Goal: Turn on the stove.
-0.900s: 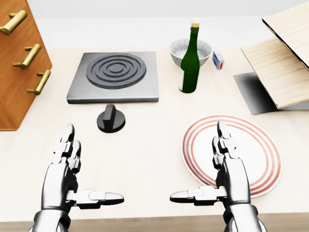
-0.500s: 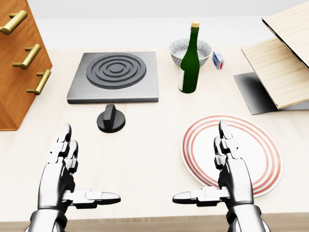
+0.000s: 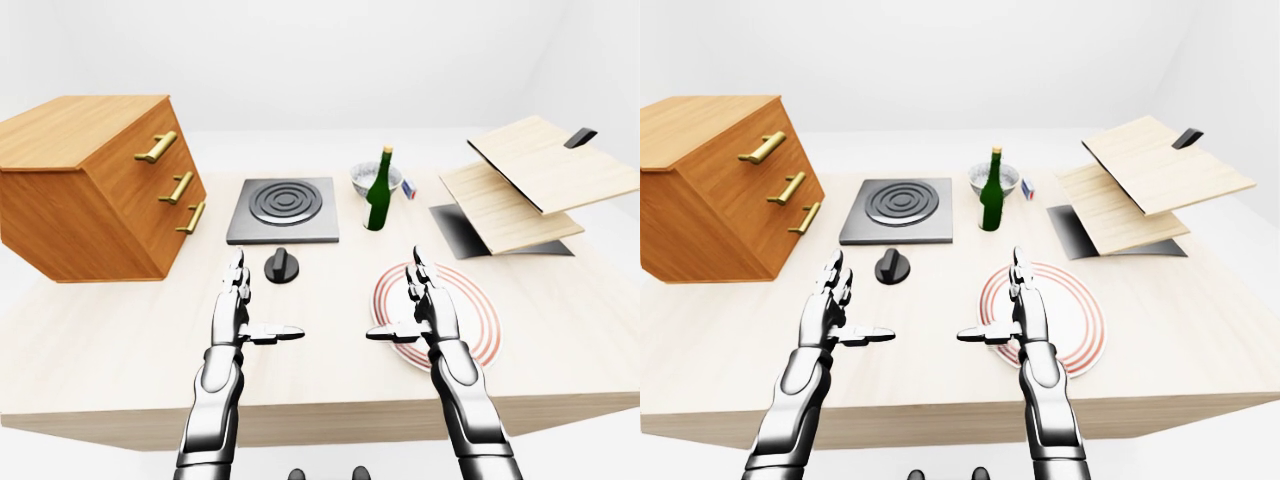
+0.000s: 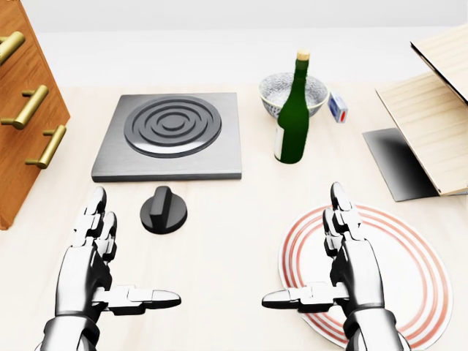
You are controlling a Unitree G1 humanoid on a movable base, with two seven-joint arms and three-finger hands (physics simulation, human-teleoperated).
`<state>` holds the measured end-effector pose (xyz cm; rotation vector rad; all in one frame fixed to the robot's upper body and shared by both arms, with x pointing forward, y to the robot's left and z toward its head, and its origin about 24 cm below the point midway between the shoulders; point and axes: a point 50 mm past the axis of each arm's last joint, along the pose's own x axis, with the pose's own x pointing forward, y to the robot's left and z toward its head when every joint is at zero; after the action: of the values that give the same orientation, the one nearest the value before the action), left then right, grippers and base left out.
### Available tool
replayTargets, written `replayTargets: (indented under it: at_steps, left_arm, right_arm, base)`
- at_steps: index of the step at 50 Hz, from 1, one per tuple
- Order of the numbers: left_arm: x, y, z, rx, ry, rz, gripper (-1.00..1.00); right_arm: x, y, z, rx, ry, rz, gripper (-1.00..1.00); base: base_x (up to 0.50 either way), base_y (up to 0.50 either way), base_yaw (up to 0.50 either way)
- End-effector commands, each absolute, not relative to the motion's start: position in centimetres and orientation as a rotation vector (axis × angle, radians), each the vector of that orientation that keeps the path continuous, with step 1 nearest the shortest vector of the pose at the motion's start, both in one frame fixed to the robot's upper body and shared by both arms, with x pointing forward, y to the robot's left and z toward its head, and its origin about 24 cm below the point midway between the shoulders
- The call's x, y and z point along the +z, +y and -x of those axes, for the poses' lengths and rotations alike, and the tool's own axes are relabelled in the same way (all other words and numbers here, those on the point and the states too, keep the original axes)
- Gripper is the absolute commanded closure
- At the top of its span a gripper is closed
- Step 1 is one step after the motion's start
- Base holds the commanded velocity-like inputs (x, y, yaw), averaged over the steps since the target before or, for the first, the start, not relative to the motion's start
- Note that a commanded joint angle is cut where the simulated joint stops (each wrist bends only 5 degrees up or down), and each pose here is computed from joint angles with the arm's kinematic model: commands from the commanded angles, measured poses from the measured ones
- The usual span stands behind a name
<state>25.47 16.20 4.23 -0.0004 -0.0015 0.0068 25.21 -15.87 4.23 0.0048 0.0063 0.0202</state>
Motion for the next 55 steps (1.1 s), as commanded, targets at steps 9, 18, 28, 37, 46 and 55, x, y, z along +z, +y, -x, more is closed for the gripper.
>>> replayTargets:
  at_steps: [9, 18, 28, 37, 46, 55]
  left_arm:
    - [4.3, 16.3, -25.5, 0.009, -0.002, 0.002, -1.00]
    - [4.3, 16.3, -25.5, 0.009, -0.003, 0.003, -1.00]
    - [4.2, 16.3, -25.5, 0.010, -0.002, 0.002, -1.00]
    - [3.1, 16.1, -26.5, 0.007, 0.025, 0.003, -1.00]
    - [0.4, 15.1, -27.9, -0.008, 0.131, -0.016, -1.00]
    - [-1.8, 14.3, -28.3, -0.025, 0.243, -0.035, -1.00]
  right_arm:
    - [4.2, -15.9, -25.2, 0.023, 0.008, -0.010, -1.00]
    - [4.4, -15.9, -25.0, 0.031, -0.003, -0.023, -1.00]
    - [4.5, -15.8, -25.0, 0.033, -0.003, -0.024, -1.00]
    - [4.5, -15.9, -25.0, 0.038, -0.005, -0.033, -1.00]
    - [4.6, -15.8, -24.7, 0.045, -0.006, -0.037, -1.00]
    - [4.9, -15.9, -24.7, 0.047, -0.008, -0.046, -1.00]
  base:
    - [0.29, 0.00, 0.00]
    - [0.00, 0.00, 0.00]
    - [0.00, 0.00, 0.00]
    - [0.00, 0.00, 0.00]
    - [0.00, 0.00, 0.00]
    - [0.00, 0.00, 0.00]
